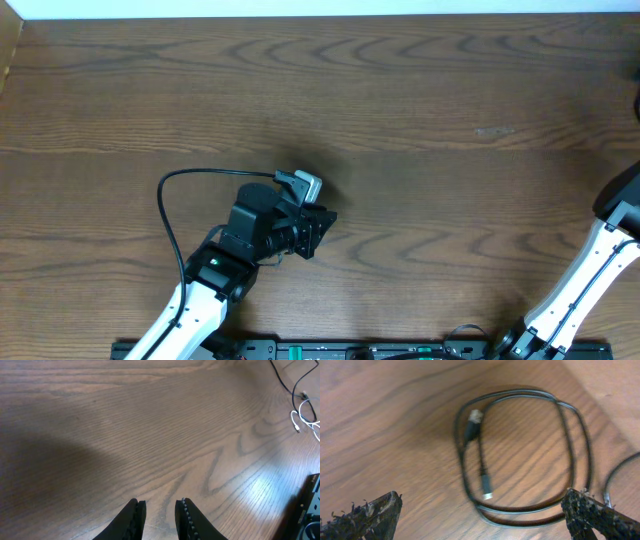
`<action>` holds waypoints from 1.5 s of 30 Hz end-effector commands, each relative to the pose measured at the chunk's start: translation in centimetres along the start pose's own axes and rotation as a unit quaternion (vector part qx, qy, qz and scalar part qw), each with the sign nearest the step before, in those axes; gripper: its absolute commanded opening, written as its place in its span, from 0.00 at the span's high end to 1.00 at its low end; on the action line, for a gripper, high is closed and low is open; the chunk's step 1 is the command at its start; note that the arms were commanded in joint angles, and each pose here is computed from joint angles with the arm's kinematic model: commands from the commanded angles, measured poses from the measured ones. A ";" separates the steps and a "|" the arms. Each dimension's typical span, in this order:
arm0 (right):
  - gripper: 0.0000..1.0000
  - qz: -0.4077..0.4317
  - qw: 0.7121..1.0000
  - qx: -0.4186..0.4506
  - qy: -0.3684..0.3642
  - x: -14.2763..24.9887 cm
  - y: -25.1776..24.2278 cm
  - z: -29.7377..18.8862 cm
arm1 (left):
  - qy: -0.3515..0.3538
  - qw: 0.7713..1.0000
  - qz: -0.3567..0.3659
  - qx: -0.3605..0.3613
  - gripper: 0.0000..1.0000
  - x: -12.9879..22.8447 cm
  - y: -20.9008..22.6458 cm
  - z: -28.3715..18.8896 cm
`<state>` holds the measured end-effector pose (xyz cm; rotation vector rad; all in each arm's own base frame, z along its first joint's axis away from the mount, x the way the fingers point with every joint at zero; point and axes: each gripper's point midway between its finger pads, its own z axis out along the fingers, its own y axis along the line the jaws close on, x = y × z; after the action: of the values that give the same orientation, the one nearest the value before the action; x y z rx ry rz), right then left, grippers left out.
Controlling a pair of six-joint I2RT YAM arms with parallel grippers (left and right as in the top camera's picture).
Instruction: Untangle cables
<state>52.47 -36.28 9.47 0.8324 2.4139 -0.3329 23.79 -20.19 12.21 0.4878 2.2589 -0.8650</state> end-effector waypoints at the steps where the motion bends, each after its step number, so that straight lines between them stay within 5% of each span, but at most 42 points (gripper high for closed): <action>1: 0.01 0.003 0.997 -0.035 -0.069 -4.7 2.2 -7.5 | -0.009 1.000 0.000 -0.012 0.75 -0.5 0.2 -0.1; 8: 0.01 0.038 0.995 0.037 -0.079 -5.1 1.0 -13.0 | -0.009 1.000 0.000 -0.012 0.75 -0.5 0.2 -0.1; 17: 0.01 0.045 0.997 0.066 0.019 -0.1 -0.2 -15.6 | -0.014 0.999 0.024 -0.032 0.73 -0.7 0.9 -0.2; 23: 0.01 0.071 0.988 0.118 0.076 3.0 -2.8 -17.4 | -0.014 0.999 0.022 -0.032 0.64 -0.7 0.9 -0.2; 35: 0.01 0.095 0.967 0.153 0.183 8.2 -5.4 -19.4 | -0.025 0.999 0.020 0.003 0.25 -1.3 -0.4 -0.2; 37: 0.01 0.076 0.970 0.136 0.189 8.2 -5.1 -19.5 | -0.022 1.000 0.020 0.006 0.11 -1.2 -0.5 -0.2; 45: 0.01 0.078 0.976 0.116 0.168 7.7 -5.2 -22.6 | 0.000 1.000 0.011 0.016 0.07 -0.2 -0.8 -0.2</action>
<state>35.67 -28.25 20.21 1.2960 2.6847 -0.4542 23.78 -20.25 12.26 0.4992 2.2525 -0.8626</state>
